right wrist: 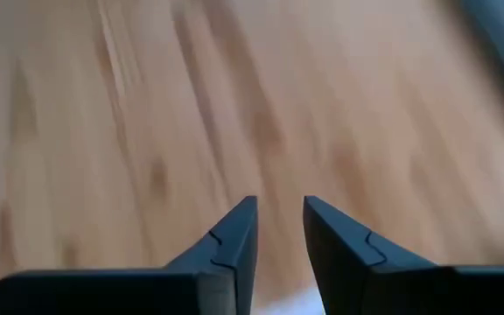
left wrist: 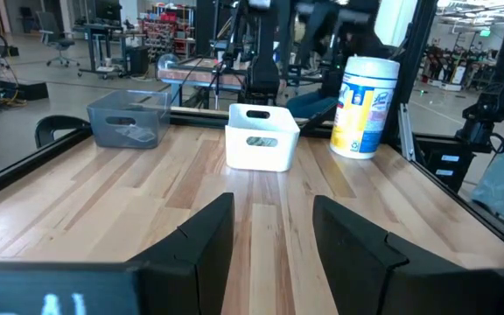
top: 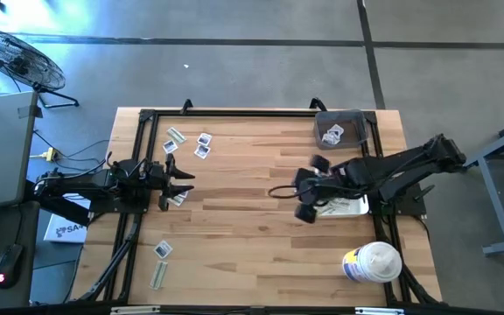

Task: Pick & Place First Aid Supplies
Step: Put the alcohol pad into the black bin

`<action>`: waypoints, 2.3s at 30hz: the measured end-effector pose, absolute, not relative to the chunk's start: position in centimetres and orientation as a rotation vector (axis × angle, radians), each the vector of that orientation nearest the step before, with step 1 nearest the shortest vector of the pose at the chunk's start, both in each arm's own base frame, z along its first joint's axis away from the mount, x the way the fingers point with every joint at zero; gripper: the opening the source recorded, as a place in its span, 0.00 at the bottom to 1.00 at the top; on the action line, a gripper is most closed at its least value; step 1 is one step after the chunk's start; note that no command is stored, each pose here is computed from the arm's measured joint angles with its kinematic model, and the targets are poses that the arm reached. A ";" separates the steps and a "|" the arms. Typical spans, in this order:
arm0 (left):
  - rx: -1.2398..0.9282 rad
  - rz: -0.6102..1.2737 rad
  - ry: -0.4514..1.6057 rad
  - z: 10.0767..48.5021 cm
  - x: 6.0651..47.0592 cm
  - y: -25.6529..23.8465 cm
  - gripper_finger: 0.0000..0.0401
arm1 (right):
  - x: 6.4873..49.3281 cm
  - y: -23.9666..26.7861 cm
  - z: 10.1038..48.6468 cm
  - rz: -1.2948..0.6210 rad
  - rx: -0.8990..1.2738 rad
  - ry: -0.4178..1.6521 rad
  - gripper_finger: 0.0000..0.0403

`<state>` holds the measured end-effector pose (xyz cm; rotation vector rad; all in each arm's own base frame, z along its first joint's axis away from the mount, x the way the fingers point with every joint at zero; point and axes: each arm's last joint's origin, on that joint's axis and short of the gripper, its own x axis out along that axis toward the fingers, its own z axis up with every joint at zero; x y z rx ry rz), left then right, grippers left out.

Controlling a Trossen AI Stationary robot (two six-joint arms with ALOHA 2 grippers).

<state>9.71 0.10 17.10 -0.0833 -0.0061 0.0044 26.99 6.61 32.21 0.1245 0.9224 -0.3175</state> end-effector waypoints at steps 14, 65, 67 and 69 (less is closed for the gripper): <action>-0.211 -0.022 -0.159 18.6 9.6 0.1 0.39 | 30.2 7.1 26.2 -0.200 0.003 0.302 0.22; -0.665 0.920 0.900 17.4 13.0 0.1 0.39 | 32.3 14.1 21.5 0.216 0.054 0.164 0.21; -0.663 0.937 0.912 17.0 12.8 0.1 0.39 | 32.3 14.1 21.5 0.215 0.054 0.163 0.21; -0.660 0.940 0.910 16.6 13.0 0.1 0.39 | 32.3 14.0 21.5 0.208 0.053 0.163 0.21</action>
